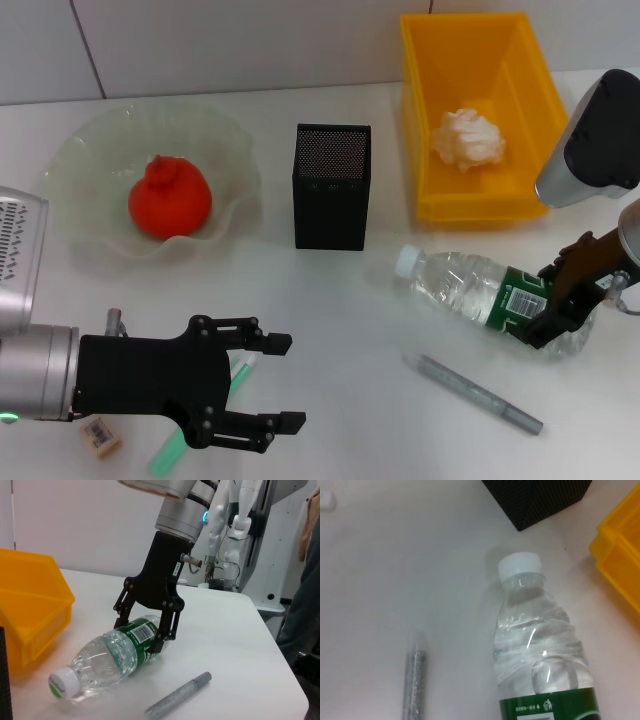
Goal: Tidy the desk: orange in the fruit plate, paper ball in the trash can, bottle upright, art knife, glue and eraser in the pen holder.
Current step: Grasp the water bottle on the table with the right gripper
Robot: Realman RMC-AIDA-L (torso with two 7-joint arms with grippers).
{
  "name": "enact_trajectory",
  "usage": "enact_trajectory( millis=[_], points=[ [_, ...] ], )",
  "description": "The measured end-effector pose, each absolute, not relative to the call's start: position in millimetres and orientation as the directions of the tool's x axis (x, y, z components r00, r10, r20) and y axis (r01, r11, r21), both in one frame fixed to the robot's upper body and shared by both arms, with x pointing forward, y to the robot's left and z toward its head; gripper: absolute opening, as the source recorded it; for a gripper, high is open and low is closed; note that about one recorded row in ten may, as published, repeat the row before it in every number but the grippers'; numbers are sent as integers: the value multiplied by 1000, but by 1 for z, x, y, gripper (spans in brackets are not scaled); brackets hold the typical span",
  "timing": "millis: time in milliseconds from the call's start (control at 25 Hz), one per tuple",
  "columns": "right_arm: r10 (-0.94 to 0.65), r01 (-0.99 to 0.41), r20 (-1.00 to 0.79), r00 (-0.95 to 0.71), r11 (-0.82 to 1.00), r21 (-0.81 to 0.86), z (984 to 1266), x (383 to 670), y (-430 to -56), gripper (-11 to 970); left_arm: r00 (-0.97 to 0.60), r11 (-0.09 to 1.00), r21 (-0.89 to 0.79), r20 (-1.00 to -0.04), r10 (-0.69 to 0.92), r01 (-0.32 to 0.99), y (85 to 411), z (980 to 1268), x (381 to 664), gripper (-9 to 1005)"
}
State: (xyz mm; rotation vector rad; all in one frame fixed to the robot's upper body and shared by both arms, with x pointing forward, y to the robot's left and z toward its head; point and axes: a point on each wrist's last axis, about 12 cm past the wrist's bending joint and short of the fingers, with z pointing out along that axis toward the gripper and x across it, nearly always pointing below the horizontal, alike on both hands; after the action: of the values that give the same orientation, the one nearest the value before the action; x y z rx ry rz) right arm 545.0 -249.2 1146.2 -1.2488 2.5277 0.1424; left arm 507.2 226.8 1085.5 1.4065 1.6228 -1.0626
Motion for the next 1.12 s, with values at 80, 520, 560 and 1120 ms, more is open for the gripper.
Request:
enact_trajectory(
  millis=[80,520,560,1120],
  points=[
    [-755,-786,-322,-572,616,-47,1145,545,-250,831,-138,61,-123,-911,389,990,227,1085,507,800],
    [-752,-784,-296,-589,620,-14,1135,547,-249,830,-140,60,-126,-911,388,990,227,1085,506,800],
    [-752,-784,-296,-589,620,-14,1135,547,-249,830,-140,60,-126,-911,388,990,227,1085,506,800],
    [-750,-782,-289,-595,623,-10,1132,549,-248,830,-138,58,-126,-911,388,990,227,1085,506,800]
  ],
)
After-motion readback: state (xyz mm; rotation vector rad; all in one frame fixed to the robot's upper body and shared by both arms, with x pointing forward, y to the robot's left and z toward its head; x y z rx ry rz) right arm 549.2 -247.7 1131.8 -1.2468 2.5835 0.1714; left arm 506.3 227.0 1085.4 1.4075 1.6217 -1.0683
